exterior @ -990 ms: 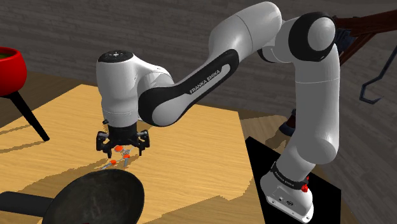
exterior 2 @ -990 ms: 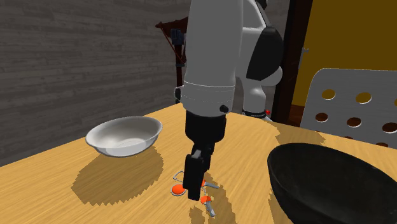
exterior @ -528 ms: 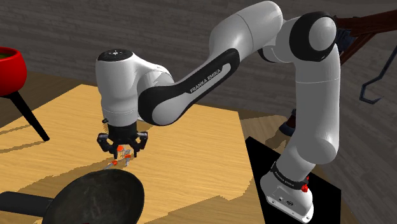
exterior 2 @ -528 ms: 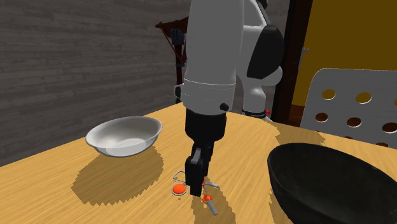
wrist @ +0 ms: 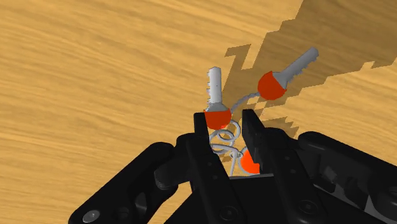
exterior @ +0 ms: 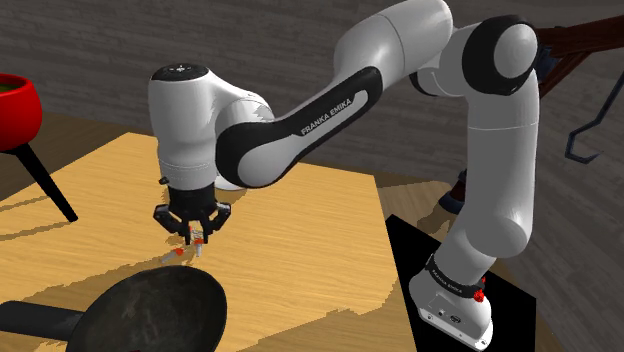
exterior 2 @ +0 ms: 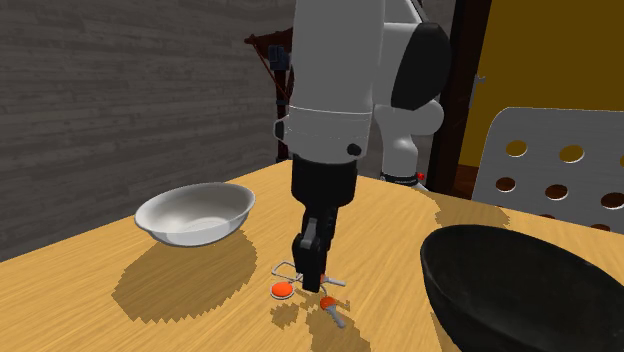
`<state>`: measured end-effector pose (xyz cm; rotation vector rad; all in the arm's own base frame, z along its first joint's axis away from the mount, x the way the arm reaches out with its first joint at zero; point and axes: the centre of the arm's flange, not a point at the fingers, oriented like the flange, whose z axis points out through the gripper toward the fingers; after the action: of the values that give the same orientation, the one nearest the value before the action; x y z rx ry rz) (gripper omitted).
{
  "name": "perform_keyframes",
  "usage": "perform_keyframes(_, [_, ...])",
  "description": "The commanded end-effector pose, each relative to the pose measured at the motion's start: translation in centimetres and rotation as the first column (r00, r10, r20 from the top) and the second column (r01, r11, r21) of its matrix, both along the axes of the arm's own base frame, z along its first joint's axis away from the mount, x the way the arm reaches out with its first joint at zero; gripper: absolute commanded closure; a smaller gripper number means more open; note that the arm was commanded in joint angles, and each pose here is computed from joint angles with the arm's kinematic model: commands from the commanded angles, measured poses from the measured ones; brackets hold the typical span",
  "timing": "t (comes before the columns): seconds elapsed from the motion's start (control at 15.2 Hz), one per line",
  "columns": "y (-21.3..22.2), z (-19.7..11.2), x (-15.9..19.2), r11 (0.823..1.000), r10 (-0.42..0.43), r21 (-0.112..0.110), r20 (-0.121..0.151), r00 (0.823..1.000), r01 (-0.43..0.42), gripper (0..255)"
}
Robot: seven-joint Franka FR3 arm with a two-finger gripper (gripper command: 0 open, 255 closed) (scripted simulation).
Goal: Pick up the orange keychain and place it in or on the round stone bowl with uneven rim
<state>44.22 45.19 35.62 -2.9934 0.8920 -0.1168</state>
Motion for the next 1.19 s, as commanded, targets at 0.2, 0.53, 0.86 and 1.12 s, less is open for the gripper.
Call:
perform_keyframes(0.2, [0.0,2.6,0.1,1.000,0.000,0.001,0.000,1.000,0.000,255])
perform_keyframes(0.53, [0.0,5.2,0.1,1.000,0.000,0.001,0.000,1.000,0.000,255])
perform_keyframes(0.86, [0.0,7.8,0.1,1.000,0.000,0.001,0.000,1.000,0.000,255])
perform_keyframes(1.12, [0.0,10.0,0.1,1.000,0.000,0.001,0.000,1.000,0.000,255])
